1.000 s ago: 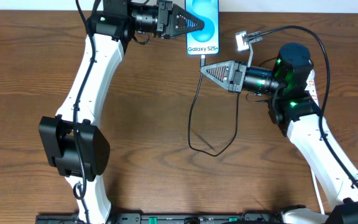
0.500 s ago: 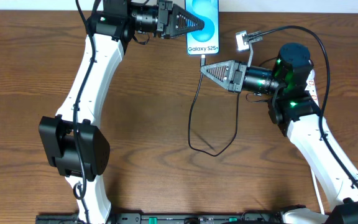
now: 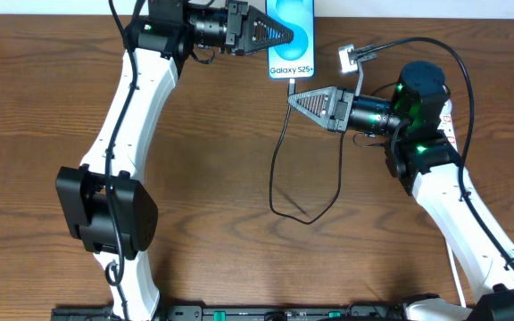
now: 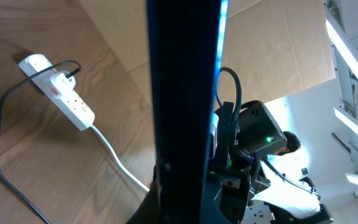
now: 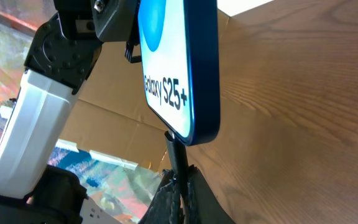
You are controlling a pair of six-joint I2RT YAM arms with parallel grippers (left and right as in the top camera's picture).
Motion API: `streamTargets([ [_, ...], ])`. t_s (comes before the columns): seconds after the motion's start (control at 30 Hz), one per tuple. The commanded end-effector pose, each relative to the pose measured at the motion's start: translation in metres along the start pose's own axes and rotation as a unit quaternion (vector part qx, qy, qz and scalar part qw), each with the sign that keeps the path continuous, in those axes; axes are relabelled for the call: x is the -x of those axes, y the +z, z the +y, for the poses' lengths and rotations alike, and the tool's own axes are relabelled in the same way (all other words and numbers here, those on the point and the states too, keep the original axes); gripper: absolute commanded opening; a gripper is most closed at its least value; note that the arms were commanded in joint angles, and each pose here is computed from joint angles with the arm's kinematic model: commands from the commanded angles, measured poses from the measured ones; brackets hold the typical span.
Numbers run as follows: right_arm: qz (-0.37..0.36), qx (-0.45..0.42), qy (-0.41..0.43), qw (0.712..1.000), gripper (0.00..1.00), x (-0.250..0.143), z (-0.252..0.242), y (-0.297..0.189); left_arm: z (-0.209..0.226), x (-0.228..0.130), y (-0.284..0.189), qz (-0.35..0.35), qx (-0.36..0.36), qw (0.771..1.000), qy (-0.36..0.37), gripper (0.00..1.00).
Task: Plug charger to phone and switch on socket
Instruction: 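Push the USB-C plug up into the phone's port held by the left gripper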
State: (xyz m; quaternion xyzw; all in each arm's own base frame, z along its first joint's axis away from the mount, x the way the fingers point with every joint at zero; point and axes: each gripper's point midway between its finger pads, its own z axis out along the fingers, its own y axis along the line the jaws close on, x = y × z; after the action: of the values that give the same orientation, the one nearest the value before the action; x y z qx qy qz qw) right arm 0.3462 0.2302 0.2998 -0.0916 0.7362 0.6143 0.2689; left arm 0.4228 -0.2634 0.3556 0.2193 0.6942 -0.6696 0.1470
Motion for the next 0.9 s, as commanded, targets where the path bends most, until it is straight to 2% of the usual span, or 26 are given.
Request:
streamTargets([
  [0.0, -0.024, -0.008, -0.012, 1.000, 0.02, 0.0152, 0.0073, -0.0045, -0.0166, -0.0027, 0.0019, 0.012, -0.019, 0.999, 0.030, 0.07],
  [0.87, -0.022, -0.003, -0.016, 1.000, 0.02, 0.0162, 0.0137, -0.0047, -0.0166, -0.0026, 0.0019, 0.012, -0.019, 0.999, 0.030, 0.07],
])
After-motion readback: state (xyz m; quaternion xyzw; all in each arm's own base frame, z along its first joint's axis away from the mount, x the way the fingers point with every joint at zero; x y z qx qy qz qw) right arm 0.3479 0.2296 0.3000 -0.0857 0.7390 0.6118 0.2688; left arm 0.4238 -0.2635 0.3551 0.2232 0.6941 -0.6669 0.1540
